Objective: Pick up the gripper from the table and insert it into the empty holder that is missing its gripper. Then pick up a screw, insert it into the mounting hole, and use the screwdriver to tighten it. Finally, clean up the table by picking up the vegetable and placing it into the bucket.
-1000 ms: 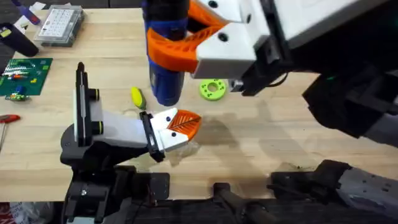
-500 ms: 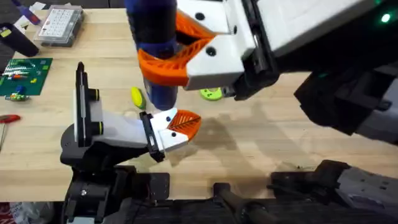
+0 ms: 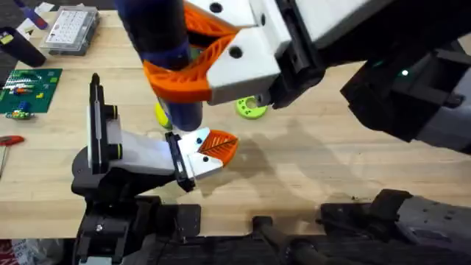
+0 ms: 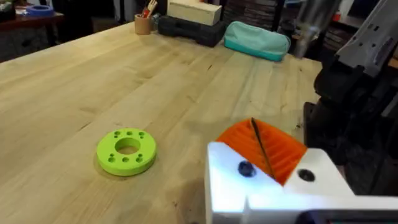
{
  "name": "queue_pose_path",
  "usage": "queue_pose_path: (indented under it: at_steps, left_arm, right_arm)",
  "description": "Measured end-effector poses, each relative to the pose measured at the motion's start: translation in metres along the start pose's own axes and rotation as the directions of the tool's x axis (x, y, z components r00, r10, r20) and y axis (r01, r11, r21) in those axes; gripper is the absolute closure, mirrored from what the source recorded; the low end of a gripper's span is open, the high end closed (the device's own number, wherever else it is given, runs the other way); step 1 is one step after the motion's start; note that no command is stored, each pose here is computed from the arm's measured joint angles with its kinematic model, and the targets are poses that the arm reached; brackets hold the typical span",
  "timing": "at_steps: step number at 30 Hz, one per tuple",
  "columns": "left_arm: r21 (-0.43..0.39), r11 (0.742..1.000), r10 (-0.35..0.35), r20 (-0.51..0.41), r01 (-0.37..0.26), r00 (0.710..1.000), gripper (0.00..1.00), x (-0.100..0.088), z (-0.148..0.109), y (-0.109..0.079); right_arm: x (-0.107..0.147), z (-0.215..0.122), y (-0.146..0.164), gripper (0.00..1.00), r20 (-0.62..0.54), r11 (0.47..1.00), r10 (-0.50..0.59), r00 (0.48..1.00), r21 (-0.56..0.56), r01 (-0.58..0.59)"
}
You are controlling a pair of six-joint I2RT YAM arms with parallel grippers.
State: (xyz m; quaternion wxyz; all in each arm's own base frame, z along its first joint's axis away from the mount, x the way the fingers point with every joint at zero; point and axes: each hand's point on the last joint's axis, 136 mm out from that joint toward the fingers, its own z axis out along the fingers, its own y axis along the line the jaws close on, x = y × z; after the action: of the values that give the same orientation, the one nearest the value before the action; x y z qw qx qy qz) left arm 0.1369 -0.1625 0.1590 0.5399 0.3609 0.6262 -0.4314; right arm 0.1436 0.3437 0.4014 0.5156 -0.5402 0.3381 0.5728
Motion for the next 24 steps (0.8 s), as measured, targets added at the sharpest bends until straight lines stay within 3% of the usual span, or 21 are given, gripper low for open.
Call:
queue_pose_path:
  at_steps: [16, 24]
  left_arm:
    - [0.000, 1.000, 0.000, 0.000, 0.000, 1.000, 0.996, 0.000, 0.000, 0.000]
    - [0.000, 1.000, 0.000, 0.000, 0.000, 1.000, 0.996, 0.000, 0.000, 0.000]
  right_arm:
    - [0.028, -0.005, -0.020, 0.987, -0.046, 0.996, 0.085, 0.995, 0.034, -0.084]
    - [0.024, -0.007, -0.015, 0.987, -0.004, 0.998, 0.055, 0.998, 0.024, -0.055]
